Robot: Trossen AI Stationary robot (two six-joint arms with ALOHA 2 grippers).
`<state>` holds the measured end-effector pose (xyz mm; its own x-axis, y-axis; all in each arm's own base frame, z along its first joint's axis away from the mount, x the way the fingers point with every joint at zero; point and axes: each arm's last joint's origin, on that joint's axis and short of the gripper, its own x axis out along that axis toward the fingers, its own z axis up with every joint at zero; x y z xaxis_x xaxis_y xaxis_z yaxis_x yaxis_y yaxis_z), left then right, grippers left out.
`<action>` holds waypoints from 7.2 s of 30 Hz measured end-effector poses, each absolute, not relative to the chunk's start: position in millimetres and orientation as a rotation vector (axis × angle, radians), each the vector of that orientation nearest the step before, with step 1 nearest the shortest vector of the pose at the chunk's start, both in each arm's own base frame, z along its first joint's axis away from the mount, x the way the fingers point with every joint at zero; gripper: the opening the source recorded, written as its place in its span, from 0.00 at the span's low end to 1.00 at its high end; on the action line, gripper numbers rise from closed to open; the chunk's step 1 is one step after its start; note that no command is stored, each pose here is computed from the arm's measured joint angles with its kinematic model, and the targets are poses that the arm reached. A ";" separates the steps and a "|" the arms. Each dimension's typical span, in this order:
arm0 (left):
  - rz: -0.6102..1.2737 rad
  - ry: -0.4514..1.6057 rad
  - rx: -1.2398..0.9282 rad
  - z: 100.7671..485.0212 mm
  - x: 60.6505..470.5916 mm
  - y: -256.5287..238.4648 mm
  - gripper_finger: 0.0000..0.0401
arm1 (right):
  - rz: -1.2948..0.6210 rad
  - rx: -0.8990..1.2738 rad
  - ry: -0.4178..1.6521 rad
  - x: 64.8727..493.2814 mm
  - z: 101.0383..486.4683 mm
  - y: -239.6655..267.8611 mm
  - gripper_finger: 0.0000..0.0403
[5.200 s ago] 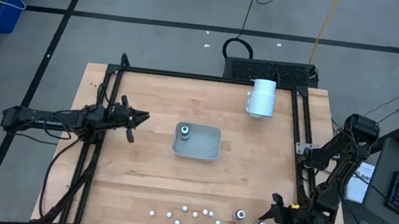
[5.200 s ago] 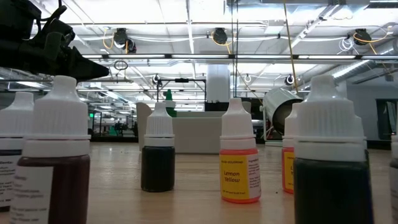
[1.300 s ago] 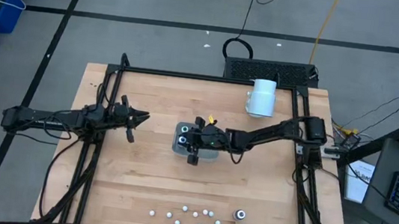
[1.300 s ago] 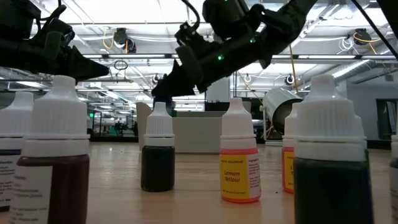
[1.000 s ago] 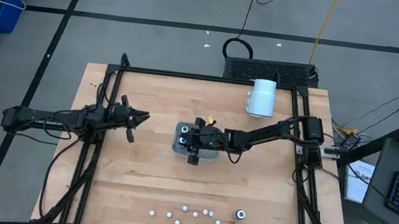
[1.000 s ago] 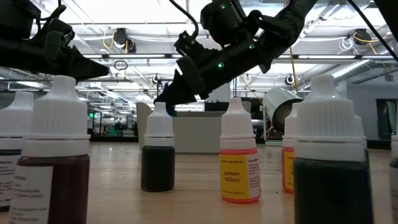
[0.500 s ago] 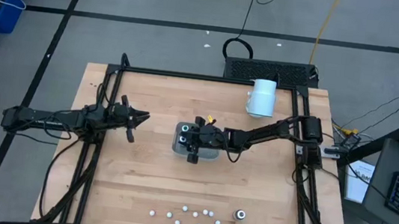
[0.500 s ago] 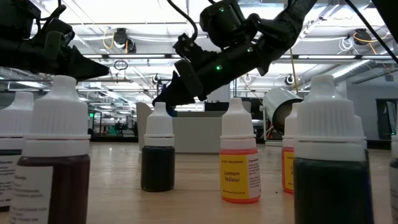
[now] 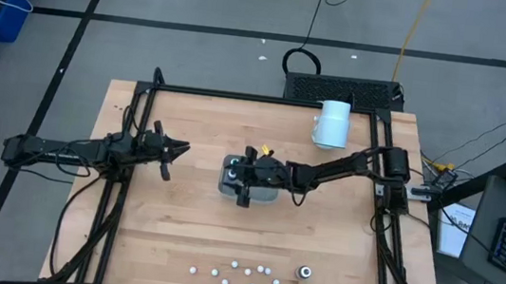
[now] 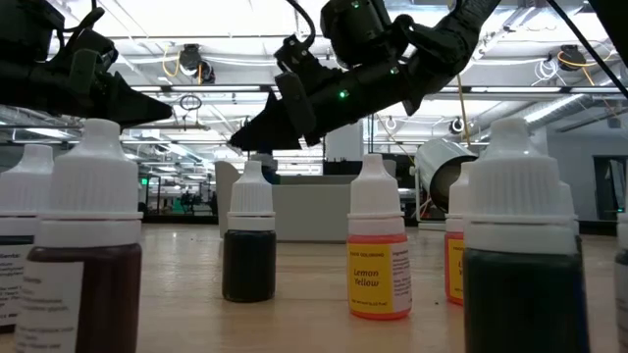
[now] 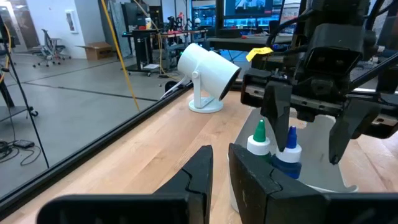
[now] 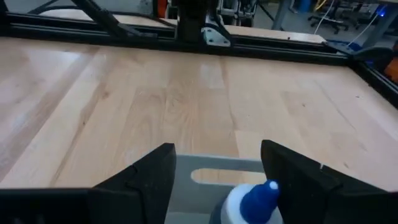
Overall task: Pick & Place food coloring
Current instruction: Put the big blue food coloring bottle into the gray bin, then put the big violet food coloring bottle into the gray bin
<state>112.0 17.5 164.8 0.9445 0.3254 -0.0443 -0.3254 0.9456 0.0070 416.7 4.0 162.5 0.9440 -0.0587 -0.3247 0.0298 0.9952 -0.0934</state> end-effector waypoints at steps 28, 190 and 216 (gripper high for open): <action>0.332 0.046 -0.001 164.8 112.0 17.6 0.14 | 0.023 -0.231 0.364 257.9 335.8 105.4 0.08; 0.365 0.109 0.093 160.3 111.3 18.6 0.14 | -0.116 -0.058 0.411 359.3 195.9 -1.9 0.27; 0.382 0.101 0.103 161.3 111.2 19.1 0.14 | -0.177 -0.054 0.446 370.8 162.9 -16.9 0.27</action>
<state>111.2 19.1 161.3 0.9231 0.3762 -0.0792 -0.3660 0.9230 0.1189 370.8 -16.9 162.9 0.8873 -0.1820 -0.4239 0.1583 0.9832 -0.0908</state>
